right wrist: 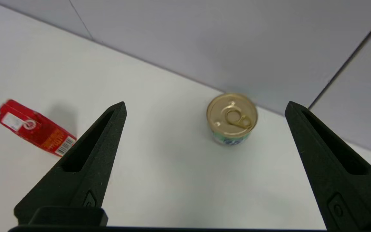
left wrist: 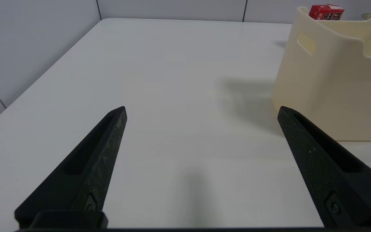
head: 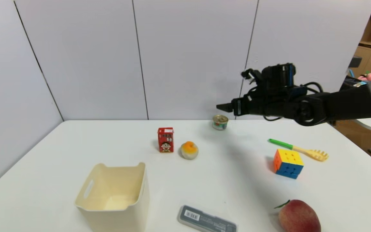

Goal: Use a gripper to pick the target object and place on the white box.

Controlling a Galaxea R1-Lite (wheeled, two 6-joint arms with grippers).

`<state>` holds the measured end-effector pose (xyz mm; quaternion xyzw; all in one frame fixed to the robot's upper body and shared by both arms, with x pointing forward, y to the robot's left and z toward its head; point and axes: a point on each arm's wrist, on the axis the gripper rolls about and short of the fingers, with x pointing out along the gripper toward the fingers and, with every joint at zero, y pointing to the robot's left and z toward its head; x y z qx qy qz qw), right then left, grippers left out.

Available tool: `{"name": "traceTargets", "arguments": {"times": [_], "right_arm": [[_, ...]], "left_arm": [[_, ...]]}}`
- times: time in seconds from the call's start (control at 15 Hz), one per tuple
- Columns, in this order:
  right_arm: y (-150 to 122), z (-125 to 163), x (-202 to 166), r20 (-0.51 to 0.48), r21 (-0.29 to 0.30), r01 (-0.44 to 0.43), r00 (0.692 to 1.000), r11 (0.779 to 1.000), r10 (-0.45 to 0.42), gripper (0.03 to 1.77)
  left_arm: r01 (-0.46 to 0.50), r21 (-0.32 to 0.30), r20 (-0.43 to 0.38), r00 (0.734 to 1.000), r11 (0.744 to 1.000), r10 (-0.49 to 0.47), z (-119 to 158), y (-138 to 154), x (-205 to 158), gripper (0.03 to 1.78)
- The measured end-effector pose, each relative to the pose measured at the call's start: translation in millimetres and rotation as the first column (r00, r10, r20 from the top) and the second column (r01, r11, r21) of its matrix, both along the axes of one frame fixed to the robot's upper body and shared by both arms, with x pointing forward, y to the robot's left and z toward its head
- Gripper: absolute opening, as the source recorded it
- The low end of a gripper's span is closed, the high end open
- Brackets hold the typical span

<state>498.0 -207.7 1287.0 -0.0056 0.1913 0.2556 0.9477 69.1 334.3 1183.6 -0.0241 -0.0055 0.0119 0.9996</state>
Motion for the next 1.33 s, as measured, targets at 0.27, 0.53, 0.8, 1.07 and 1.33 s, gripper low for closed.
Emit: {"name": "traceTargets", "arguments": {"times": [0.27, 0.53, 0.8, 1.07, 1.33], "right_arm": [[14.8, -41.7, 7.4, -0.159, -0.002, 0.006, 0.987, 1.0, -0.006, 1.7], [15.3, -58.3, 8.3, -0.223, -0.061, 0.057, 0.972, 0.997, -0.069, 1.7], [20.6, -66.6, 14.2, -0.212, -0.102, 0.101, 0.97, 0.99, -0.12, 1.7], [29.9, -81.2, 24.2, -0.201, -0.127, 0.135, 0.967, 0.983, -0.159, 1.7], [35.7, -97.6, 36.8, -0.187, -0.129, 0.153, 0.967, 0.98, -0.175, 1.7]], "left_arm": [[0.0, 0.0, 0.0, 1.0, 1.0, 0.0, 0.0, 0.0, 0.0, 1.69], [0.0, 0.0, 0.0, 1.0, 1.0, 0.0, 0.0, 0.0, 0.0, 1.69], [0.0, 0.0, -0.001, 1.0, 1.0, 0.0, 0.0, 0.0, 0.1, 1.69], [0.0, 0.0, -0.001, 1.0, 1.0, 0.0, 0.0, 0.0, 0.1, 1.69], [0.0, 0.0, -0.001, 1.0, 1.0, 0.0, 0.0, 0.0, 0.1, 1.69]]}}
